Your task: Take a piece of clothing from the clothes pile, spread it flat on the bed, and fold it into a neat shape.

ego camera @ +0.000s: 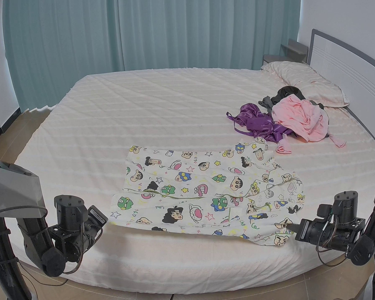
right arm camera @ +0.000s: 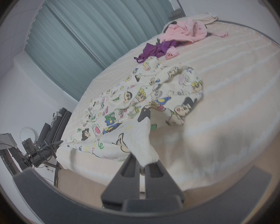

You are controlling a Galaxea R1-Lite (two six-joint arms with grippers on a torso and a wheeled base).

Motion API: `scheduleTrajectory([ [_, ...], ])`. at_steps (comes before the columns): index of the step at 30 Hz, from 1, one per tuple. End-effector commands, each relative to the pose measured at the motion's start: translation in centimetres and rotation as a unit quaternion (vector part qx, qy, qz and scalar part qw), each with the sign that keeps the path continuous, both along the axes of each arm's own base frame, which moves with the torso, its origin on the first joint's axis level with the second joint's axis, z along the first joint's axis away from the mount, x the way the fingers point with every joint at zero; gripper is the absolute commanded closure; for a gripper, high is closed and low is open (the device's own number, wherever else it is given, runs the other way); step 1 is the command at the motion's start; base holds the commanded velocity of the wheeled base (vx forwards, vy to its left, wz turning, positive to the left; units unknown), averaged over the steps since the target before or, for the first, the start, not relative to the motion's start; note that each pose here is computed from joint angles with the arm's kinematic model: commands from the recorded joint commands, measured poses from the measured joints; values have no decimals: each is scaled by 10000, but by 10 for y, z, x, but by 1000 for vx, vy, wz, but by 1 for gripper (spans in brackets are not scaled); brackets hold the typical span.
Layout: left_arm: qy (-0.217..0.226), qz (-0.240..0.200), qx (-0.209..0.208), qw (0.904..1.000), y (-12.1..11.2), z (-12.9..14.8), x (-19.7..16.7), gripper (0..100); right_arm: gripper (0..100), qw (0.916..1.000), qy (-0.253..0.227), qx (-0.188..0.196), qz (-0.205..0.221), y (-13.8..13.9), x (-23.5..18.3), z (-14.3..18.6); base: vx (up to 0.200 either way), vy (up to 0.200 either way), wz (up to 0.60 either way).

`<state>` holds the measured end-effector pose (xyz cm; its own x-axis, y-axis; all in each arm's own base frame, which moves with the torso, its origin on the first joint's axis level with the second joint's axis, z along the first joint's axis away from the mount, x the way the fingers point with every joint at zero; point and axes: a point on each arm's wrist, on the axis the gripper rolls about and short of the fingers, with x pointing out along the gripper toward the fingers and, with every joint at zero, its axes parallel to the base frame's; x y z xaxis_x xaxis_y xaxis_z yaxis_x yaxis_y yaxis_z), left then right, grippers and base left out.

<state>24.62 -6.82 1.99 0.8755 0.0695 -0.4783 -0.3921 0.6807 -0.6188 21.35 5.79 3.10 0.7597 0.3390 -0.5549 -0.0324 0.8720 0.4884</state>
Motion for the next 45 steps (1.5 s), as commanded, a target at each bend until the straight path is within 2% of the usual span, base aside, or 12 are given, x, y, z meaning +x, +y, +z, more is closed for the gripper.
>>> scheduleTrajectory([
  [1,65,-177,132,9997,-2,5,-16,100,100,9999,116,-19,-19,-6,-19,5,0,0,0],
  [14,496,-485,360,9969,-6,0,-49,100,100,9964,814,-246,-18,-10,-40,-1,0,0,0],
  [18,636,-515,450,9956,-6,-4,-56,100,100,9923,1182,-382,15,-12,-47,-5,0,0,0],
  [23,1020,-658,757,9897,-7,-13,-62,100,100,9858,1585,-545,47,-14,-52,-13,0,0,0],
  [26,1118,-759,809,9875,-10,-15,-65,100,100,9836,1675,-657,102,-14,-54,-14,0,0,0],
  [30,1450,-1017,1002,9791,-17,-21,-74,100,100,9801,1798,-840,81,-15,-54,-20,0,0,0],
  [41,1995,-924,1329,9664,-14,-37,-79,100,100,9683,2239,-1072,271,-14,-54,-37,0,0,0],
  [42,1999,-955,1328,9661,-15,-37,-80,100,0,9683,2239,-1072,271,-14,-54,-37,0,0,0],
  [44,1968,-1039,1320,9659,-19,-37,-81,100,0,9699,2185,-1046,260,-14,-53,-36,0,0,0],
  [45,1966,-1054,1323,9658,-19,-37,-81,0,0,9702,2170,-1043,259,-14,-53,-35,0,0,0],
])
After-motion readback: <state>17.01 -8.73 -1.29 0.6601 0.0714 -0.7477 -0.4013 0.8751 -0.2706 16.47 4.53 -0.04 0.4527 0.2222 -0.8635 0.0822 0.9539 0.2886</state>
